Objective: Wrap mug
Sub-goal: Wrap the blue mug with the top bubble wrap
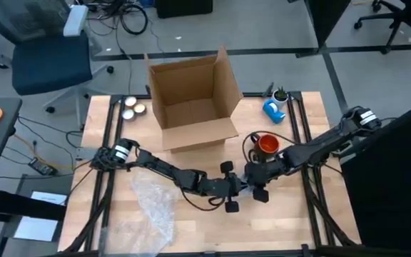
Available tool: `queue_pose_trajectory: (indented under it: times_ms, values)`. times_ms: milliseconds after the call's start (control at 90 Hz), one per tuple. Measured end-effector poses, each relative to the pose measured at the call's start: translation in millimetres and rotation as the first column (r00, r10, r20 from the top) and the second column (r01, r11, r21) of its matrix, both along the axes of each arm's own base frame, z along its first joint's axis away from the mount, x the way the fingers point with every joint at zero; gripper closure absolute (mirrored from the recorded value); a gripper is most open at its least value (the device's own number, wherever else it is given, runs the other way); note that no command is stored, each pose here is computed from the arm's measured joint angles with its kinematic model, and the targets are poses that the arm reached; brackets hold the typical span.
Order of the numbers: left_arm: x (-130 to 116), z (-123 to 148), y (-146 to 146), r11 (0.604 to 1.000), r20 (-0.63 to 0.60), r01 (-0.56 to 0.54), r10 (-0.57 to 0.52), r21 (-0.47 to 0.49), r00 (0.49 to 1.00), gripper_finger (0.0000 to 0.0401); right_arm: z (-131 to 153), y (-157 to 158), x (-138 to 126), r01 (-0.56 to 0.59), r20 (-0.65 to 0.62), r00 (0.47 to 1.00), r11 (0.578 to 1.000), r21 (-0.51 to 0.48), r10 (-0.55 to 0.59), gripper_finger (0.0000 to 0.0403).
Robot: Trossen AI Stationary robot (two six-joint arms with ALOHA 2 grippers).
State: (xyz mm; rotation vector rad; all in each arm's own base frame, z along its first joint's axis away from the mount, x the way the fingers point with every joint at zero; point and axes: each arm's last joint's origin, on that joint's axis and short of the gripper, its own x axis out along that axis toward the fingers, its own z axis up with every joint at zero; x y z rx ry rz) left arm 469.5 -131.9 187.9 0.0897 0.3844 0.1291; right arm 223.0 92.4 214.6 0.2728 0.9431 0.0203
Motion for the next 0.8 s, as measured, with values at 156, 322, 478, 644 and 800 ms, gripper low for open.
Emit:
queue_pose_trajectory:
  times_ms: [156,322,478,644,800]
  values:
    - [0,0,1,1.000,0.000,-0.003,0.003,0.000,1.000,0.0386,3,-1,-3,0.005,0.004,1.000,1.000,0.009,-0.005,0.0403]
    - [0,0,1,1.000,-0.001,-0.003,0.003,0.000,1.000,0.0386,6,-2,-5,0.008,0.004,1.000,1.000,0.022,-0.008,0.0403]
    - [0,-1,1,1.000,-0.005,-0.003,0.003,0.001,1.000,0.0386,16,-4,-11,0.010,0.036,0.999,0.999,0.041,-0.011,0.0403]
    - [0,-1,1,1.000,-0.006,-0.004,0.004,0.002,1.000,0.0386,32,-10,-22,0.031,0.112,0.993,0.998,0.046,-0.036,0.0403]
    - [0,-1,2,1.000,-0.005,-0.005,0.005,0.002,1.000,0.0386,34,-10,-22,0.031,0.127,0.991,0.998,0.051,-0.038,0.0403]
